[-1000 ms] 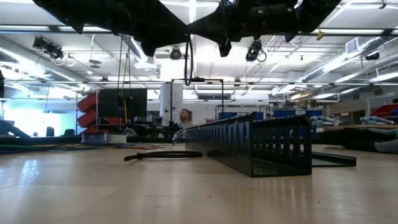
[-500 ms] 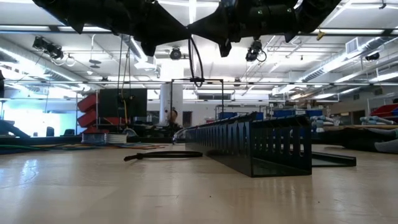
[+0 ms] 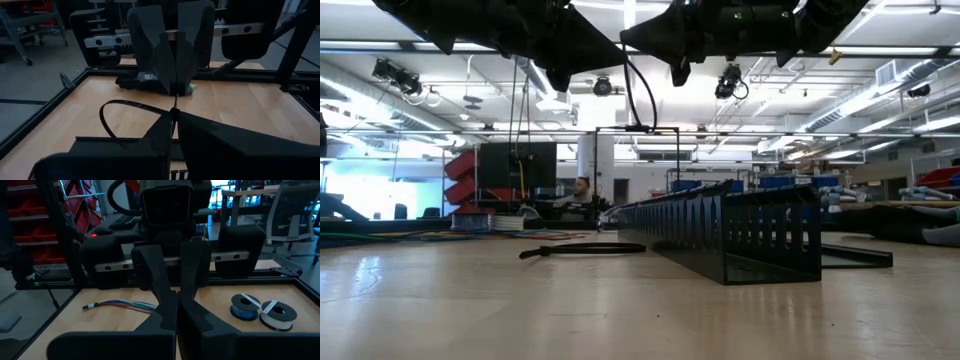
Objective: Ziptie cables
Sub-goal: Wrap the black zip tie on the cable
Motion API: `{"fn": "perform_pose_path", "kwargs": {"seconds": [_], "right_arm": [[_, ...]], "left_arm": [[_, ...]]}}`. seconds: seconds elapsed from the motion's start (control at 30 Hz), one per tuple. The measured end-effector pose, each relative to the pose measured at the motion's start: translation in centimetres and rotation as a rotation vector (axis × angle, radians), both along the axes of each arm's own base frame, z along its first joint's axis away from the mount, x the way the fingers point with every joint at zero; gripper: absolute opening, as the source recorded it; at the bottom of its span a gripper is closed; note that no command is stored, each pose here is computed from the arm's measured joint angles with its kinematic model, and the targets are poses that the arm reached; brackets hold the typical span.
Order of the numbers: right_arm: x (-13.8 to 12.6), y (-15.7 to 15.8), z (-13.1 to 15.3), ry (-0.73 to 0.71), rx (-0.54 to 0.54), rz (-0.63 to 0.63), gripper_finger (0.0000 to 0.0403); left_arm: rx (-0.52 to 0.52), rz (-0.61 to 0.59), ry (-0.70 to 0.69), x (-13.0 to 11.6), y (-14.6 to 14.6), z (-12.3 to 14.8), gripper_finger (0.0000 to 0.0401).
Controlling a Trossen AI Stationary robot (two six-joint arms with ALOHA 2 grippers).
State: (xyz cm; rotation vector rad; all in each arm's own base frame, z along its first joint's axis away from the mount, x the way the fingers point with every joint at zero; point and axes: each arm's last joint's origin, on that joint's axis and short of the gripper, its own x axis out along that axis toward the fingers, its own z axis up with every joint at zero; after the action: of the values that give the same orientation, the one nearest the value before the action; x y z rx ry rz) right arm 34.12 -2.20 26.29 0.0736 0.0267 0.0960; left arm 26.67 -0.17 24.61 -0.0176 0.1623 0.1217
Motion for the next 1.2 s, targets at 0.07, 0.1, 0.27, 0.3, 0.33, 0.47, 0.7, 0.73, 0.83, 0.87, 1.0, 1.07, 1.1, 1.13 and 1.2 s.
{"fn": "perform_pose_path", "kwargs": {"seconds": [0.07,0.1,0.27,0.3,0.33,0.47,0.7,0.73,0.83,0.87,1.0,1.07,1.1,1.13,1.2], "right_arm": [[0.0,0.0,0.2,-0.019,-0.001,-0.005,0.0],[0.0,0.0,0.2,-0.024,-0.001,-0.007,0.0],[0.0,-0.1,0.3,-0.027,0.001,-0.027,0.0],[0.0,-0.1,0.3,-0.027,0.003,-0.035,0.0],[0.0,-0.1,0.3,-0.031,0.004,-0.045,0.0],[0.0,-0.1,0.4,-0.041,0.005,-0.054,0.0001],[0.0,-0.1,0.3,-0.032,0.02,-0.056,0.0],[0.0,-0.1,0.2,-0.023,0.021,-0.056,0.0],[0.0,-0.1,-0.1,0.011,0.026,-0.056,0.0],[0.0,-0.1,-0.2,0.021,0.032,-0.057,0.0],[0.0,-0.1,-0.6,0.063,0.043,-0.055,0.0],[0.0,0.0,-0.7,0.076,0.044,-0.052,0.0],[0.0,0.0,-0.8,0.081,0.044,-0.049,0.0],[0.0,0.0,-0.8,0.088,0.045,-0.047,0.0],[-0.1,0.0,-1.0,0.109,0.048,-0.035,0.0]], "left_arm": [[0.0,0.0,0.003,0.0,0.0,0.0,0.0021],[0.0,0.0,0.006,0.0,0.0,-0.1,0.0021],[0.001,0.001,0.031,0.1,0.0,-0.4,0.0021],[0.001,0.001,0.039,0.2,0.0,-0.6,0.0021],[0.002,0.001,0.056,0.3,0.0,-0.9,0.0021],[0.003,0.001,0.11,1.0,0.0,-2.3,0.0021],[0.003,0.001,0.131,1.4,0.0,-3.0,0.0021],[0.003,0.001,0.128,1.4,0.0,-3.0,0.0021],[0.003,0.001,0.118,1.4,0.0,-2.9,0.0021],[0.003,0.001,0.119,1.4,0.0,-2.9,0.0021],[-0.018,0.006,0.14,1.4,0.0,-3.1,0.0021],[-0.045,0.012,0.159,1.3,0.0,-3.3,0.0021],[-0.051,0.009,0.173,1.2,0.0,-3.5,0.0021],[-0.054,0.005,0.19,1.2,0.0,-3.6,0.0021],[-0.059,-0.003,0.222,1.1,-0.1,-3.9,0.0021]]}}
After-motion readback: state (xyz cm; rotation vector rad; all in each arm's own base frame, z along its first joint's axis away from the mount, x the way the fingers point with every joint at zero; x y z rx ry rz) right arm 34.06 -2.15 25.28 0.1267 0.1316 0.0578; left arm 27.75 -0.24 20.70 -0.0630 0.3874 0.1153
